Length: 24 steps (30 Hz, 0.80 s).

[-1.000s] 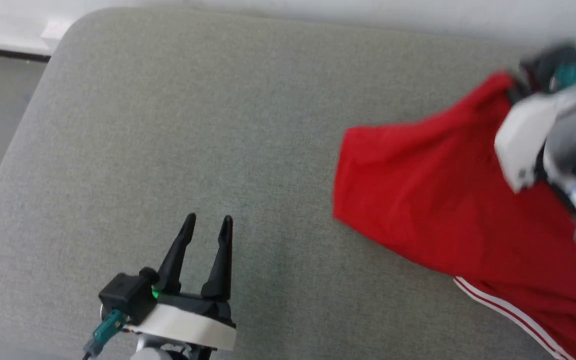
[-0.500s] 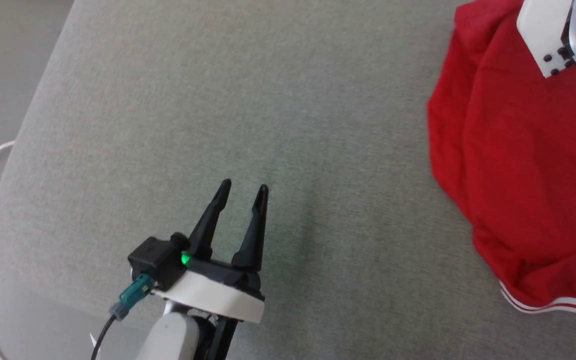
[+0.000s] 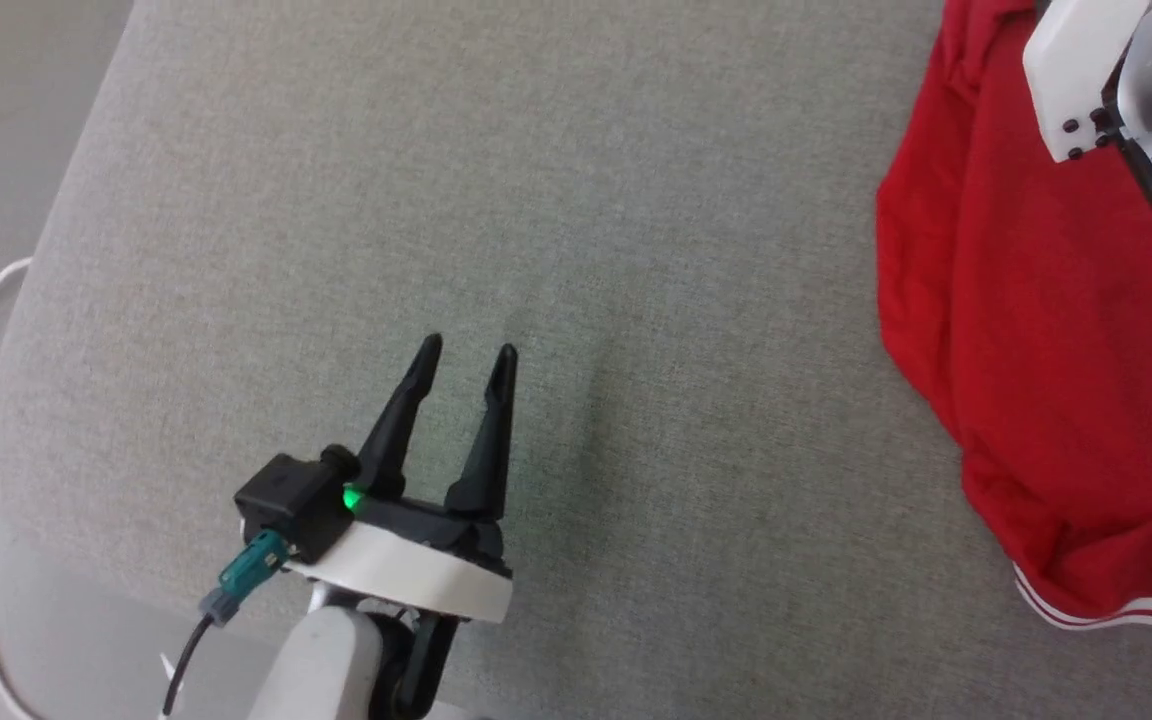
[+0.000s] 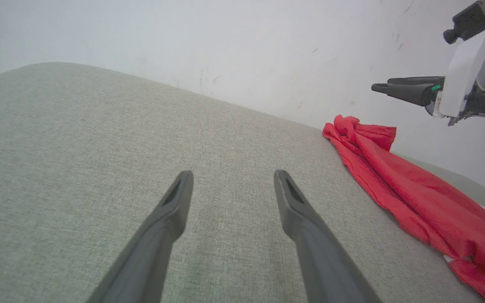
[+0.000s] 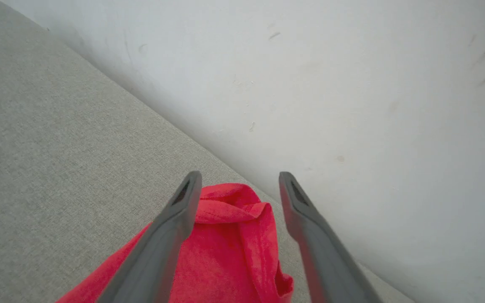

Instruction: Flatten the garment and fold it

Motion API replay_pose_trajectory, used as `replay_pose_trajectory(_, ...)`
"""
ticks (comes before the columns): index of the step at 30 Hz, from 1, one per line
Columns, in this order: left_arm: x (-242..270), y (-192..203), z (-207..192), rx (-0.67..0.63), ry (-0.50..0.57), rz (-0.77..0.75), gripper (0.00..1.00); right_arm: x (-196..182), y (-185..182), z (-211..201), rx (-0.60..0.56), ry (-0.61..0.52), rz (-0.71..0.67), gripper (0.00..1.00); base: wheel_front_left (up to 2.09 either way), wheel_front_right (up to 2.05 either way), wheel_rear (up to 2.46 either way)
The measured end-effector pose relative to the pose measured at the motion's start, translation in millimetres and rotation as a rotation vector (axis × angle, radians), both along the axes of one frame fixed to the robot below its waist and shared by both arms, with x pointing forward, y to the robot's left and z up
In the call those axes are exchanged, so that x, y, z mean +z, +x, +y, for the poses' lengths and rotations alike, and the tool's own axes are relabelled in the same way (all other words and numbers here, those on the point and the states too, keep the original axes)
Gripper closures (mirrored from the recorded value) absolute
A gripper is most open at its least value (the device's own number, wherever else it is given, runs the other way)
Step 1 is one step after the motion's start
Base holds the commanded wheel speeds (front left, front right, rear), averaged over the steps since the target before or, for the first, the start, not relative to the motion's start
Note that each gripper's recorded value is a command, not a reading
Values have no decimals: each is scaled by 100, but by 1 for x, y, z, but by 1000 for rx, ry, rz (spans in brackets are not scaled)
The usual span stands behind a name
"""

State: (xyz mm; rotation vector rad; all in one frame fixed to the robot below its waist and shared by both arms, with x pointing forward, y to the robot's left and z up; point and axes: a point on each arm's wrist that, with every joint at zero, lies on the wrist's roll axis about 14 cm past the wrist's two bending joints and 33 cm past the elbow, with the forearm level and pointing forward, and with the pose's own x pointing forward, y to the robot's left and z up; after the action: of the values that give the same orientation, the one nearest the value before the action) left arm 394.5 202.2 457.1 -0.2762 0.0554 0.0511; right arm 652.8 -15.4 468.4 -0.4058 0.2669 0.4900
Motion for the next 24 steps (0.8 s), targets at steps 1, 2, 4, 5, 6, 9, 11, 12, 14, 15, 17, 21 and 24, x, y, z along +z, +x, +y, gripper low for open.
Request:
replay_pose_trajectory(1,1,-2,1,3,4,-3,0,6,-2,-2,-9,32,-11,0,0,0,0)
replay_pose_trajectory(2,2,-4,2,6,8,-4,0,11,-4,-4,-15,59,-22,0,0,0,0)
replay_pose_trajectory(4,3,-10,4,12,13,-3,0,18,-14,-11,-30,97,-39,0,0,0,0)
replay_pose_trajectory(5,4,-14,5,16,14,-4,0,20,-20,-16,-42,119,-40,0,0,0,0)
replay_pose_trajectory(6,5,-17,6,17,16,-6,0,22,-27,-23,-53,131,-46,0,0,0,0)
replay_pose_trajectory(9,10,-26,5,14,20,-18,0,31,-50,-50,-110,187,-72,0,0,0,0)
replay_pose_trajectory(11,14,-31,3,11,15,-30,0,44,-69,-70,-151,229,-122,0,0,0,0)
replay_pose_trajectory(12,16,-34,2,9,14,-37,0,50,-81,-79,-170,246,-152,0,0,0,0)
replay_pose_trajectory(14,21,-39,0,7,10,-50,0,59,-107,-97,-219,291,-200,0,0,0,0)
replay_pose_trajectory(15,22,-42,0,6,8,-55,0,61,-123,-105,-249,313,-217,0,0,0,0)
replay_pose_trajectory(17,24,-47,-2,4,3,-60,0,57,-155,-120,-297,321,-231,0,0,0,0)
replay_pose_trajectory(21,24,-54,-9,-19,5,-61,0,48,-212,-153,-382,305,-244,0,0,0,0)
replay_pose_trajectory(24,25,-58,-14,-36,3,-63,0,44,-243,-176,-441,358,-243,0,0,0,0)
